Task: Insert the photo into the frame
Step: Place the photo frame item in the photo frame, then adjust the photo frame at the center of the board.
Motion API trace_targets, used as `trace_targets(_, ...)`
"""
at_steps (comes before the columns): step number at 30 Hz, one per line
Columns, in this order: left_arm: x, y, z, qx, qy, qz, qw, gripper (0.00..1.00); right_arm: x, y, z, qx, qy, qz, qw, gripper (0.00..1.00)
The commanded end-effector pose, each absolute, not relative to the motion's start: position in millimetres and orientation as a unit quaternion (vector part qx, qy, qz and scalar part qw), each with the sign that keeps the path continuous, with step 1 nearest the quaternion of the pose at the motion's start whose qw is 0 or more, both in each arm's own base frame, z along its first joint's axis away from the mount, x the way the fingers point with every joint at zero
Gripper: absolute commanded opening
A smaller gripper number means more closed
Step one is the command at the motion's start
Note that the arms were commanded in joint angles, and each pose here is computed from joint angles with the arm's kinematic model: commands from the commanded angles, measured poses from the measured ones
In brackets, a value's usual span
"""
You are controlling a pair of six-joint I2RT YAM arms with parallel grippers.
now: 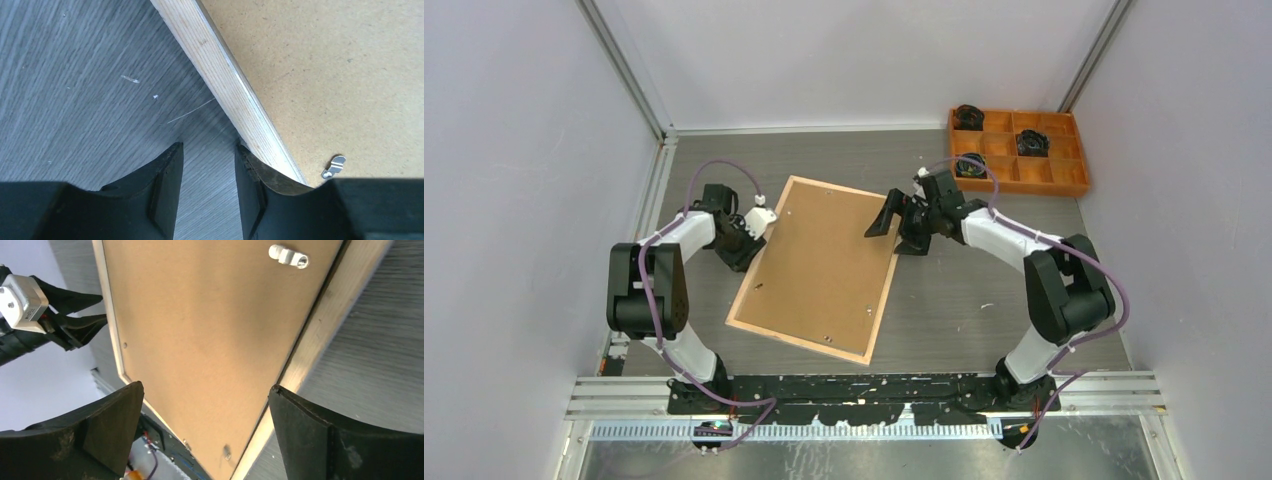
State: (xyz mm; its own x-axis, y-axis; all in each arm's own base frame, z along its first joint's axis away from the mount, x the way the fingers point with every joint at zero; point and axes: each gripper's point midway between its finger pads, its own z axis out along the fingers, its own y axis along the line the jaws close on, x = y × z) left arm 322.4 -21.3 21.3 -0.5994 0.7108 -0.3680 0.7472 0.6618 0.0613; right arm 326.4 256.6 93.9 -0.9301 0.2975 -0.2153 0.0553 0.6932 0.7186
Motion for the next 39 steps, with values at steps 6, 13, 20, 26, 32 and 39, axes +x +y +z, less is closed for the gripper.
trace_targets(6, 318.7, -27.1, 34.6, 0.413, 0.888, -0.063, 0.190, 0.44, 318.5, 194.7, 130.6, 0.064, 0.952, 0.190, 0.231, 1.00)
trace_targets(13, 317.5, -23.7, 36.5, 0.410, 0.890, -0.061, 0.188, 0.44, 315.4, 178.7, 121.7, 0.110, 0.945, 0.173, 0.253, 1.00)
trace_targets(20, 309.9, -34.6, 31.8, 0.401, 0.893, -0.091, 0.183, 0.43, 313.4, 212.0, 97.7, 0.150, 0.922, 0.285, 0.215, 1.00)
trace_targets(26, 310.6, -51.3, 38.4, 0.399, 0.889, -0.119, 0.190, 0.43, 343.6, 233.4, 96.5, 0.189, 0.891, 0.361, 0.201, 1.00)
trace_targets(32, 314.0, -63.9, 41.3, 0.403, 0.885, -0.128, 0.194, 0.43, 379.2, 227.0, 81.8, 0.214, 0.889, 0.356, 0.190, 1.00)
trace_targets(39, 307.1, -94.5, 43.6, 0.425, 0.873, -0.139, 0.194, 0.43, 414.3, 212.7, 82.7, 0.228, 0.885, 0.357, 0.192, 1.00)
